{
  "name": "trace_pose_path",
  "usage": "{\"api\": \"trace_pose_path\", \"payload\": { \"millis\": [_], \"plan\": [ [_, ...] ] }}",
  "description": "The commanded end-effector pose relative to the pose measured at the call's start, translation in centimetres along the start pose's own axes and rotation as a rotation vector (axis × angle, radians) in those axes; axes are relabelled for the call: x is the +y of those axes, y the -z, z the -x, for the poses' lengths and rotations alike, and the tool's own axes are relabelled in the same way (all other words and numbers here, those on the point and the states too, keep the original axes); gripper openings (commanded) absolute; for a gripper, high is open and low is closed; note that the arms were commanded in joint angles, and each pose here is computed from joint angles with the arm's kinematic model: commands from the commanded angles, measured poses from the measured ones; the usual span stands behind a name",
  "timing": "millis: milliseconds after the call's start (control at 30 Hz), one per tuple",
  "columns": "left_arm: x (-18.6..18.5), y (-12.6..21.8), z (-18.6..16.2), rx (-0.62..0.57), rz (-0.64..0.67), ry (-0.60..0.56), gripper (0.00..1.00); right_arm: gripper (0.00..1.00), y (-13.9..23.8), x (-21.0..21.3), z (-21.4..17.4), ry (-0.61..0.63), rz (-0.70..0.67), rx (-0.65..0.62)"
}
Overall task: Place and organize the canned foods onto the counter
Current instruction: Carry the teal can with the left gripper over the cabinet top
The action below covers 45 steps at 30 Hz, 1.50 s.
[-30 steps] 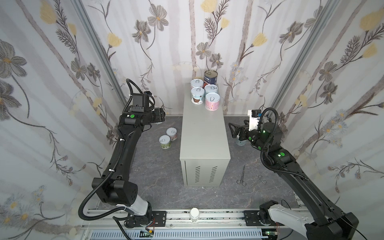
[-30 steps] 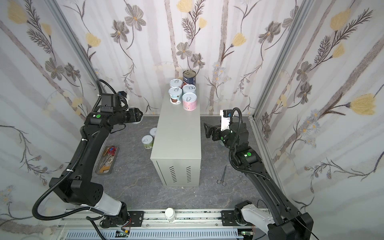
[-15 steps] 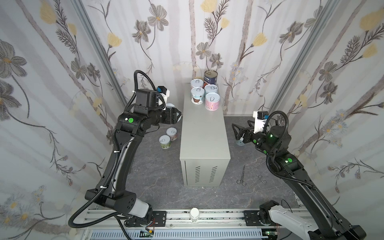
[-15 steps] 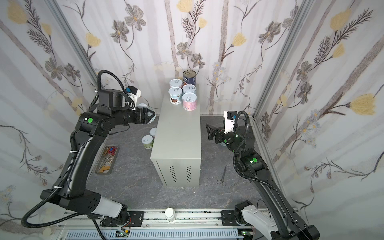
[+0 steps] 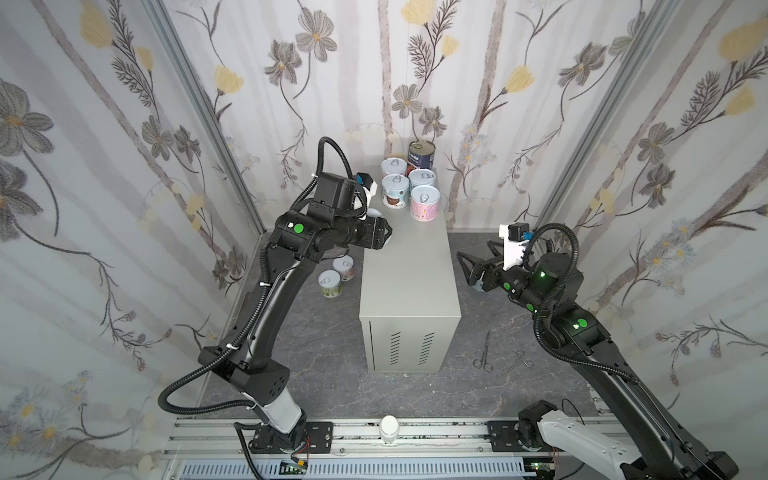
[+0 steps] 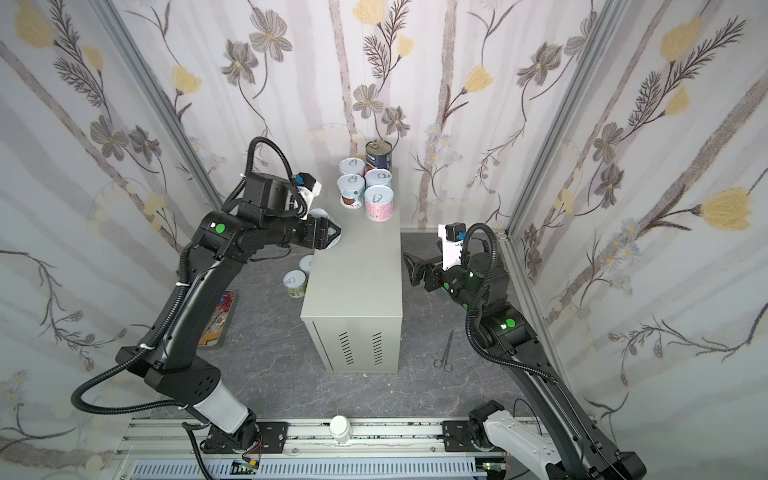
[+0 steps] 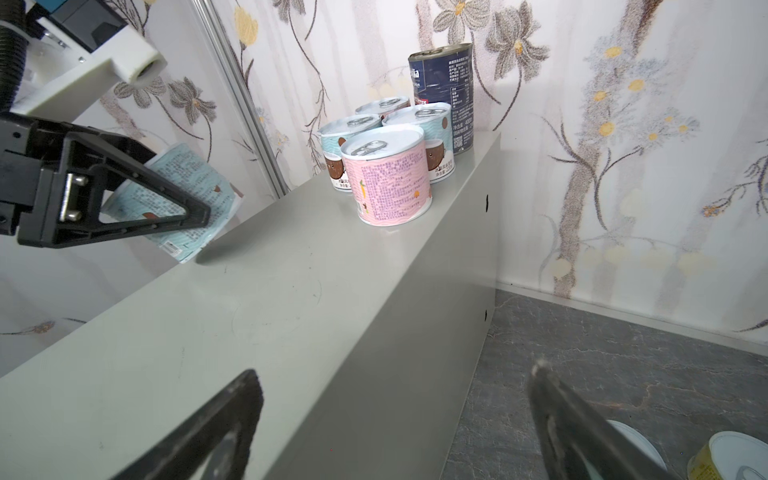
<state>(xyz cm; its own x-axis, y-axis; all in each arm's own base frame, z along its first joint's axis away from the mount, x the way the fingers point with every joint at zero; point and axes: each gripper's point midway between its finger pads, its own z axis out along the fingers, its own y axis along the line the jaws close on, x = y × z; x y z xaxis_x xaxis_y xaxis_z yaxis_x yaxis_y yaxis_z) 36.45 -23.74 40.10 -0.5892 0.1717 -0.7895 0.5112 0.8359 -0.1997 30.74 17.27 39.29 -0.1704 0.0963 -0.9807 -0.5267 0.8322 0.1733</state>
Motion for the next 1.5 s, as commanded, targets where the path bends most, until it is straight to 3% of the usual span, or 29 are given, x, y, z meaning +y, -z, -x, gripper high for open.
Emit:
{"api": "trace_pose_path", "payload": {
  "millis": [0, 300, 433, 733, 1000, 1267, 1467],
  "plan": [
    [-0.4, -0.5, 1.1, -0.032, 0.019, -0.038, 0.59, 1.0, -0.1, 0.2, 1.2, 0.025, 0.002, -0.036],
    [-0.7, -2.8, -0.1, 0.024, 0.067, -0.065, 0.66, 1.0, 0.2, 0.7, 0.7, 0.027, 0.017, -0.032],
    [-0.8, -3.0, 0.1, 0.017, 0.085, -0.08, 0.74, 1.0, 0.4, 0.5, 0.2, 0.026, 0.011, -0.022],
    [-1.1, -3.2, 1.2, -0.019, 0.088, -0.102, 0.81, 1.0, 0.4, 0.5, -0.4, 0.028, 0.011, -0.013],
    [-2.2, -0.8, 3.8, -0.141, 0.047, -0.09, 0.83, 1.0, 0.2, 0.2, -1.3, 0.026, 0.0, 0.006],
    [-1.7, 0.5, 1.3, -0.115, 0.072, -0.1, 0.86, 1.0, 0.4, 0.0, -1.2, 0.034, -0.01, 0.005],
    [-1.6, 3.6, -0.3, -0.221, 0.055, -0.099, 0.86, 1.0, 0.3, 0.0, -1.4, 0.029, -0.014, 0.007]
  ]
}}
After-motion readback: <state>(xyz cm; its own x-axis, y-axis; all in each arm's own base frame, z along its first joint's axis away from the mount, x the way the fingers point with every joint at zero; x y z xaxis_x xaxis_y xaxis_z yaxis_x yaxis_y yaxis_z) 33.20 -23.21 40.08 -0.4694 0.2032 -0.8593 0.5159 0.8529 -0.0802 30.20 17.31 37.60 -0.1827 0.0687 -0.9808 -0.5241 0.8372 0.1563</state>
